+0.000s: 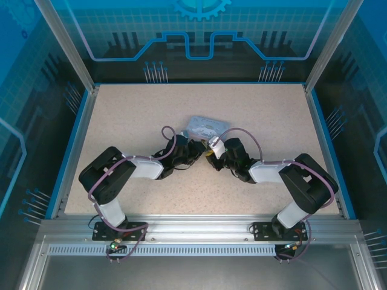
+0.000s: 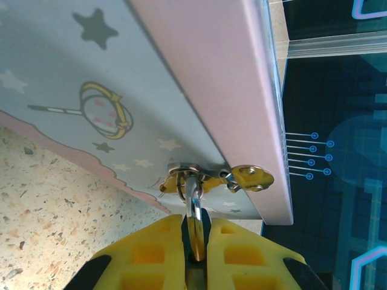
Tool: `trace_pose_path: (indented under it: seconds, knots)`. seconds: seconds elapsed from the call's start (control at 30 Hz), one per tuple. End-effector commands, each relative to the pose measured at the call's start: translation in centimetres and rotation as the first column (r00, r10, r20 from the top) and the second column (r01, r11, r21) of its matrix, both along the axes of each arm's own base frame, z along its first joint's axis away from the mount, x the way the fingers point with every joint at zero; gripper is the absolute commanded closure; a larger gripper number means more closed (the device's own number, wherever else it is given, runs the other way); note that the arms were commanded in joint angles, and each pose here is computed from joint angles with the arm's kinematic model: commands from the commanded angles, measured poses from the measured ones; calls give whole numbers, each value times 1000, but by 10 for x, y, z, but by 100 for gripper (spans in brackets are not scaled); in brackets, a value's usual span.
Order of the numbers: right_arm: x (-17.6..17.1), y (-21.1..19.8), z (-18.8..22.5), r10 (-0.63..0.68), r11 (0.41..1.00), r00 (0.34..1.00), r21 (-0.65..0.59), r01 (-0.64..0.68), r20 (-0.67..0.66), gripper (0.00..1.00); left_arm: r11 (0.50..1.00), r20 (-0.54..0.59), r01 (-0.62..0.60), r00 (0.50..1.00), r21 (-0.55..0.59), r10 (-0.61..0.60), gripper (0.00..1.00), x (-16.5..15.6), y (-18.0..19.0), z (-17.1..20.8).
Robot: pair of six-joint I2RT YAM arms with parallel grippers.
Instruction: Unlock a padlock with a key
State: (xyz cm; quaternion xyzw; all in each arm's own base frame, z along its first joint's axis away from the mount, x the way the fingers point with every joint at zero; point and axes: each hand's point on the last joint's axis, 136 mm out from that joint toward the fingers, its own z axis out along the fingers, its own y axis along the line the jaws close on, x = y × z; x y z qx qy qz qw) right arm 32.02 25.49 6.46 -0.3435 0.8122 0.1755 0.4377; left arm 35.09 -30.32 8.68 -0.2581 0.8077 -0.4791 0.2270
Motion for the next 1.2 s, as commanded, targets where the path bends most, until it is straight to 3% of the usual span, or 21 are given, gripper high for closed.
trace_pose_path:
  seconds: [0.0,0.3,0.6,0.9,1.17]
  knots:
    - [7,1,8,-11,999,1000,43,11,10,88,999,58,22,998,-47,-19,100,5,-8,30]
    - [6,-1,18,6,990,1000,138,-3,-22,100,999,53,31,998,-41,-29,100,3,-8,28]
    - [5,3,32,52,941,993,338,-12,-110,100,998,50,37,998,-43,-34,100,0,-8,21]
    - [14,2,41,70,821,951,559,116,-301,100,998,48,43,998,-37,-42,100,-2,-8,12]
    - [22,-11,47,64,729,917,646,226,-393,100,999,50,44,998,-14,-44,100,-4,-5,4]
